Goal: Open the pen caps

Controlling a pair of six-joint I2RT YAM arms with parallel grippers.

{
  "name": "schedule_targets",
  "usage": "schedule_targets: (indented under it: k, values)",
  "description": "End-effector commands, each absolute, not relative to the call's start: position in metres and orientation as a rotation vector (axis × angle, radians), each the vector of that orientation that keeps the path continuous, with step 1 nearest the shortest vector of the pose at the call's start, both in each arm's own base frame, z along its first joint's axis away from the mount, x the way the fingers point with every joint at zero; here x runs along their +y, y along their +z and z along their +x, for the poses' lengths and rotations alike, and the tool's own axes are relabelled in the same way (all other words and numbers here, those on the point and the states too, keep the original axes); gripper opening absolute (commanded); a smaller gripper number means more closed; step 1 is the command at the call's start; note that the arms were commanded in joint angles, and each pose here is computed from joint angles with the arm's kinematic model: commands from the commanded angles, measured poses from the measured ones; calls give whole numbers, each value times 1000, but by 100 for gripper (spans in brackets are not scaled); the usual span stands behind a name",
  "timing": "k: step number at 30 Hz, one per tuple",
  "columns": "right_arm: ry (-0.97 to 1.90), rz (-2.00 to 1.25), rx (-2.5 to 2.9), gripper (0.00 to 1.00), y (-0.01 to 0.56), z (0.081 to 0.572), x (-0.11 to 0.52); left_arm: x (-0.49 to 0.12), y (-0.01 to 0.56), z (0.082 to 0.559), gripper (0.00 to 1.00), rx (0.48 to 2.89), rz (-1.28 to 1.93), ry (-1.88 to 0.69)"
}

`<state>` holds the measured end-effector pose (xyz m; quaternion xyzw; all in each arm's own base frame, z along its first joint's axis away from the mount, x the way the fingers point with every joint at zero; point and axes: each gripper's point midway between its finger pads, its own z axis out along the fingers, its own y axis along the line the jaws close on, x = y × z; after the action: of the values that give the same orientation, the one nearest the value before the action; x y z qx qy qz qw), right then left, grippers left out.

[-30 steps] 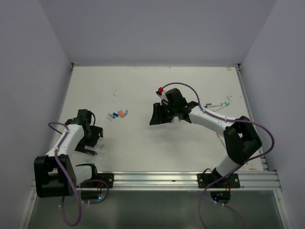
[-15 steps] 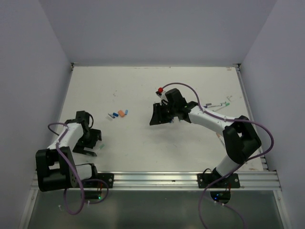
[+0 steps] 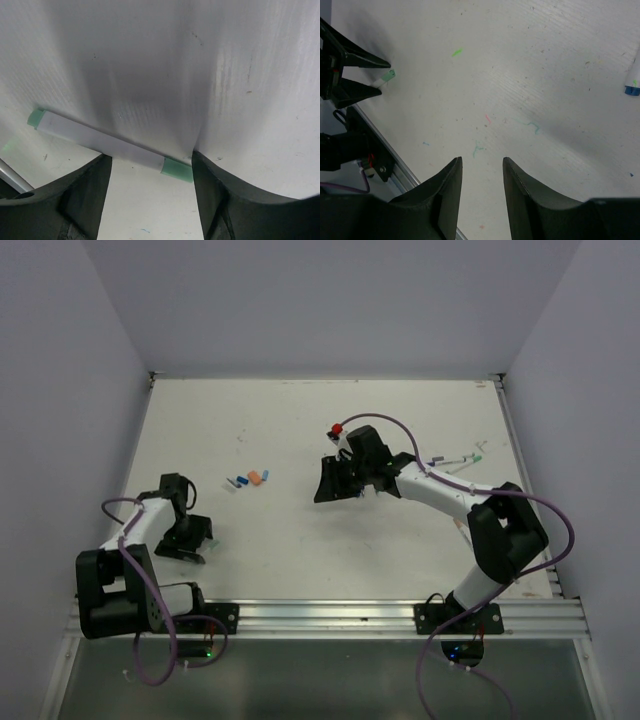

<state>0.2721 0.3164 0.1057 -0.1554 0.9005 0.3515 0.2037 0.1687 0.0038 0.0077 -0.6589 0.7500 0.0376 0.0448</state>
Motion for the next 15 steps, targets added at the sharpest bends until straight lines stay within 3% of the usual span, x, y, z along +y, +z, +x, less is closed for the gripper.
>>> schedule_targets:
  k: [1, 12, 15]
  values:
    - [969, -447, 2462, 42, 112, 276, 318, 15, 3, 170, 67, 2282, -1987, 192]
    - [917, -447, 2462, 42, 113, 280, 313, 28, 3, 176, 41, 2352, -1855, 273]
    - [901, -447, 2469, 42, 111, 281, 312, 30, 1, 178, 30, 2388, -1812, 288]
